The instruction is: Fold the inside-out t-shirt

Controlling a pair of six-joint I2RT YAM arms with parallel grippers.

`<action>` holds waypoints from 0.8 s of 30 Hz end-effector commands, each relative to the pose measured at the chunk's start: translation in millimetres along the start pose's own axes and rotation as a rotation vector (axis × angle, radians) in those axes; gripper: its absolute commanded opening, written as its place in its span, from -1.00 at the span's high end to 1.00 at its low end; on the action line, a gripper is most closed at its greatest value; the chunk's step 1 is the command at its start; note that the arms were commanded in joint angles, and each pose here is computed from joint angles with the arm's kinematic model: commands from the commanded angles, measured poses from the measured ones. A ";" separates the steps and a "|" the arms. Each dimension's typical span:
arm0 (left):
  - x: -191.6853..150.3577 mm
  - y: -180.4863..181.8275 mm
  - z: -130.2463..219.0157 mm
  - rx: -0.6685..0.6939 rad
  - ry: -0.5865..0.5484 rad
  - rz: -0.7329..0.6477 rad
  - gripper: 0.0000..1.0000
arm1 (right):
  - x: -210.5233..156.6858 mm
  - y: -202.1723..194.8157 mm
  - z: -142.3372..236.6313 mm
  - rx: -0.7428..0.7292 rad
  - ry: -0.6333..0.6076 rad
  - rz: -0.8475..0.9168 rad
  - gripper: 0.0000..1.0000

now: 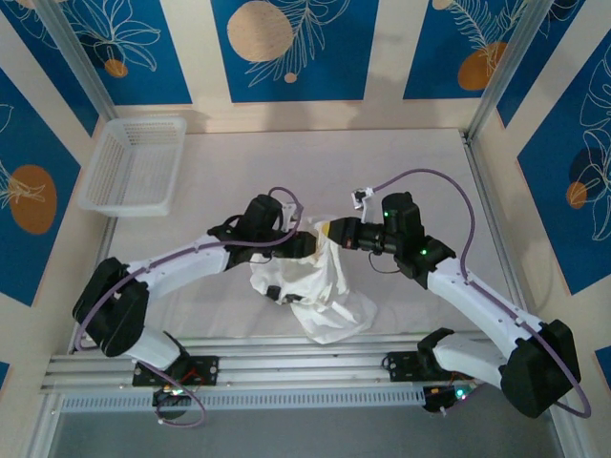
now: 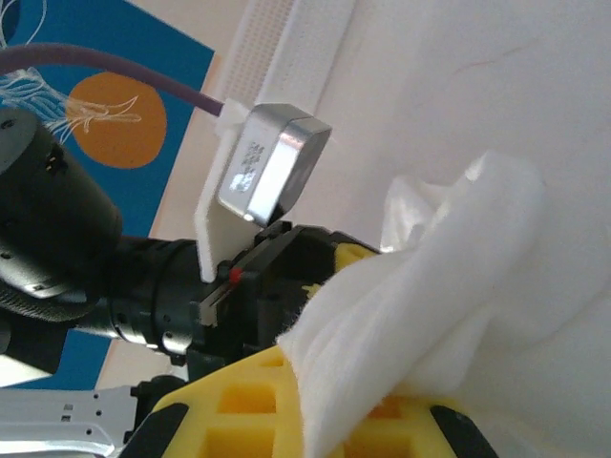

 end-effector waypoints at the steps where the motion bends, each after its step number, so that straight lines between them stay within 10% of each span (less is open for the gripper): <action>1: 27.7 -24.0 20.6 -0.122 -0.066 0.007 1.00 | 1.4 -47.7 12.3 -0.141 -0.061 -0.189 1.00; 7: 54.6 -57.6 79.7 -0.332 -0.156 0.001 1.00 | -28.9 -116.4 13.2 -0.307 0.046 -0.229 0.90; 13: 45.8 -57.6 81.5 -0.300 -0.087 -0.030 1.00 | -8.3 -85.0 22.4 -0.246 0.012 -0.114 0.01; 19: 43.9 -56.6 79.5 -0.296 -0.072 -0.023 1.00 | 12.2 -14.6 28.4 -0.214 -0.196 0.599 -0.23; 24: 46.6 -59.6 81.8 -0.300 -0.082 -0.027 1.00 | 6.9 13.7 0.3 -0.225 -0.189 0.996 0.00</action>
Point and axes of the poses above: each hand's point on the last joint's axis, 136 mm out from that joint toward the fingers, its own z axis back along the fingers, its own y axis along the line the jaws close on, x = y × z, the point moved 4 cm from there along z, back along the fingers, and after that the axes turned 4 degrees about z, right-handed, at the moved point
